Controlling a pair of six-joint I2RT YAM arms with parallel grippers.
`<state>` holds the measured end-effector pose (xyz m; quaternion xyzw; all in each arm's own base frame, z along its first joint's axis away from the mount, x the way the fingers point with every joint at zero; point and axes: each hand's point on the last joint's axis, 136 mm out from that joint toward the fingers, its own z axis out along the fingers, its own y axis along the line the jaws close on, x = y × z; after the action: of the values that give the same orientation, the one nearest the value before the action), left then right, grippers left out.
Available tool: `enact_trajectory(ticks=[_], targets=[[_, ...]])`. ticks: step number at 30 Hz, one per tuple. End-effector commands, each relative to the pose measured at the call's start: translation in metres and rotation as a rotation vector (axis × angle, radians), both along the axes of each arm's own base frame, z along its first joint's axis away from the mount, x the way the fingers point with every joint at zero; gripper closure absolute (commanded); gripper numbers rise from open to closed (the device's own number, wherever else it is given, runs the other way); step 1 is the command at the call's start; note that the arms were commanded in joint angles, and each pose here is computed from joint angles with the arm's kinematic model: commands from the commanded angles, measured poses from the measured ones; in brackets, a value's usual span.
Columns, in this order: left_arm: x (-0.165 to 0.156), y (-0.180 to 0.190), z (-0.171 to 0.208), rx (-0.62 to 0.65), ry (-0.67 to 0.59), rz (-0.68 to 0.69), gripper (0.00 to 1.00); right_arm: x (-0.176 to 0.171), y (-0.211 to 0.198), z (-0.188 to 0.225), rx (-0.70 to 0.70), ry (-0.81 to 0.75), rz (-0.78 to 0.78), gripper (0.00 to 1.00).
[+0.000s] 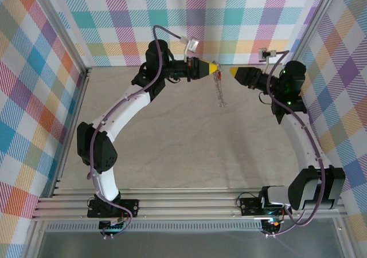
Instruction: Put the keys on the keyring
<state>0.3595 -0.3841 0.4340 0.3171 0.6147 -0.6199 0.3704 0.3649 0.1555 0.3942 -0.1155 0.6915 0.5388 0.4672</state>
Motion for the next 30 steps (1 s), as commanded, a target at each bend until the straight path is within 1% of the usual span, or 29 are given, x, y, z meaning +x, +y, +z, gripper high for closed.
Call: enact_trajectory(ticks=[1,4,8,17,24,30], targets=[[-0.021,0.013,0.056,-0.126,-0.111,0.007,1.0,0.011,-0.008,-0.01,0.01,-0.001,-0.113,0.5],[-0.021,0.013,0.059,-0.138,-0.109,0.005,1.0,0.004,0.003,-0.02,-0.016,-0.003,-0.098,0.48],[-0.021,0.012,0.059,-0.144,-0.102,-0.006,1.0,-0.007,0.02,-0.021,-0.051,-0.039,-0.062,0.46],[-0.023,0.012,0.058,-0.142,-0.093,-0.023,1.0,-0.024,0.046,-0.01,-0.1,-0.124,0.005,0.39],[-0.023,0.011,0.056,-0.139,-0.088,-0.029,1.0,-0.027,0.052,0.001,-0.117,-0.171,-0.007,0.34],[-0.023,0.011,0.056,-0.136,-0.084,-0.022,1.0,-0.03,0.053,0.011,-0.126,-0.206,-0.024,0.33]])
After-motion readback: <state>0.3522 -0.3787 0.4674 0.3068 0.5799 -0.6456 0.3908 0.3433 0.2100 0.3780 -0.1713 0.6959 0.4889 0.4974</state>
